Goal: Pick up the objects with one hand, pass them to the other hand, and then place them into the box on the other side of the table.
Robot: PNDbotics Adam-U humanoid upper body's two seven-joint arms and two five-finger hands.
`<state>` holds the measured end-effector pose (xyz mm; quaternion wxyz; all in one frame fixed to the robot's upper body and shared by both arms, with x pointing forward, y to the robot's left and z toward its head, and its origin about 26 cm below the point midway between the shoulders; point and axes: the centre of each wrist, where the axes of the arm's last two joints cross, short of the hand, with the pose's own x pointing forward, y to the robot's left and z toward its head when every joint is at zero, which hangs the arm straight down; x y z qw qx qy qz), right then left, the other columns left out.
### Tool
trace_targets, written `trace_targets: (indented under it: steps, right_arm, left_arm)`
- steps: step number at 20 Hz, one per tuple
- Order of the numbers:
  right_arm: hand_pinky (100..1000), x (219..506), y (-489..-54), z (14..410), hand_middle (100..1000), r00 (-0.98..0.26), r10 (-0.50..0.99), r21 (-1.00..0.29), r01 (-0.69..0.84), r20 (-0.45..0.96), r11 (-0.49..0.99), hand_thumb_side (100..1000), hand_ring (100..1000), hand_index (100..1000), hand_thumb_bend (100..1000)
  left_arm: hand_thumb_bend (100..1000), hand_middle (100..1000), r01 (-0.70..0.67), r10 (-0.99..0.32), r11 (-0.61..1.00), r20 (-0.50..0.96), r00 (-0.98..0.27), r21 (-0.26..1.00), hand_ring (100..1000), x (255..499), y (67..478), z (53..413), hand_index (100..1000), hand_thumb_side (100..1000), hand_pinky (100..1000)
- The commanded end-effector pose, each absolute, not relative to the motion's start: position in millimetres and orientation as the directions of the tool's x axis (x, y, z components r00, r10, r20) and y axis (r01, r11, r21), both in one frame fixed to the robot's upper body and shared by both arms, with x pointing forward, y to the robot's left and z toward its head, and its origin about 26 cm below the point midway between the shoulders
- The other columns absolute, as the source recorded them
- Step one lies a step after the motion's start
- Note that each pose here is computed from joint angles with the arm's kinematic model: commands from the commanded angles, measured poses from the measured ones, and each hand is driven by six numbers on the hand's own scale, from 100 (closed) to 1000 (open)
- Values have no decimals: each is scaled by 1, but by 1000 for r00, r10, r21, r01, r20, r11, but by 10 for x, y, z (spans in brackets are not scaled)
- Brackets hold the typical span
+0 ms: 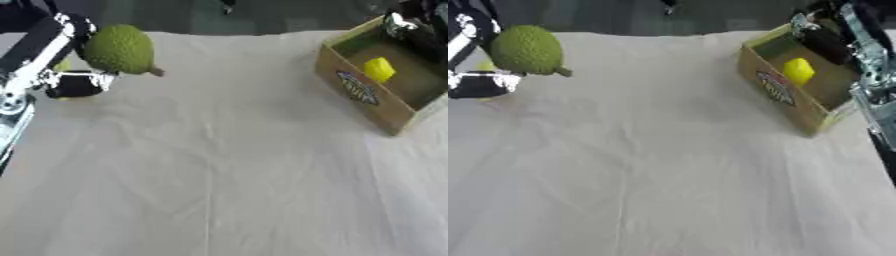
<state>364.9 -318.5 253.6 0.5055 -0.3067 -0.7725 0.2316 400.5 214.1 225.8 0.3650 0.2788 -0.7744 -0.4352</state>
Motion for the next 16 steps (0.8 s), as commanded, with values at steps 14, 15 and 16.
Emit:
trace_targets:
  steps: [14,15,16]
  right_arm:
    - [986,3261,-2467,3053,825,-646,642,-808,65,413,585,562,888,901,100]
    - [984,3241,-2408,3062,827,-662,637,-824,51,395,565,564,888,899,100]
    - [984,3229,-2355,3064,827,-674,632,-837,38,382,545,565,888,899,100]
  left_arm:
    - [100,497,-194,-737,514,314,-599,836,494,4086,1756,1841,560,100,508]
    - [100,498,-197,-733,518,313,-603,833,494,4085,1740,1825,560,100,508]
    - [100,498,-202,-731,521,311,-608,830,494,4080,1726,1814,560,100,508]
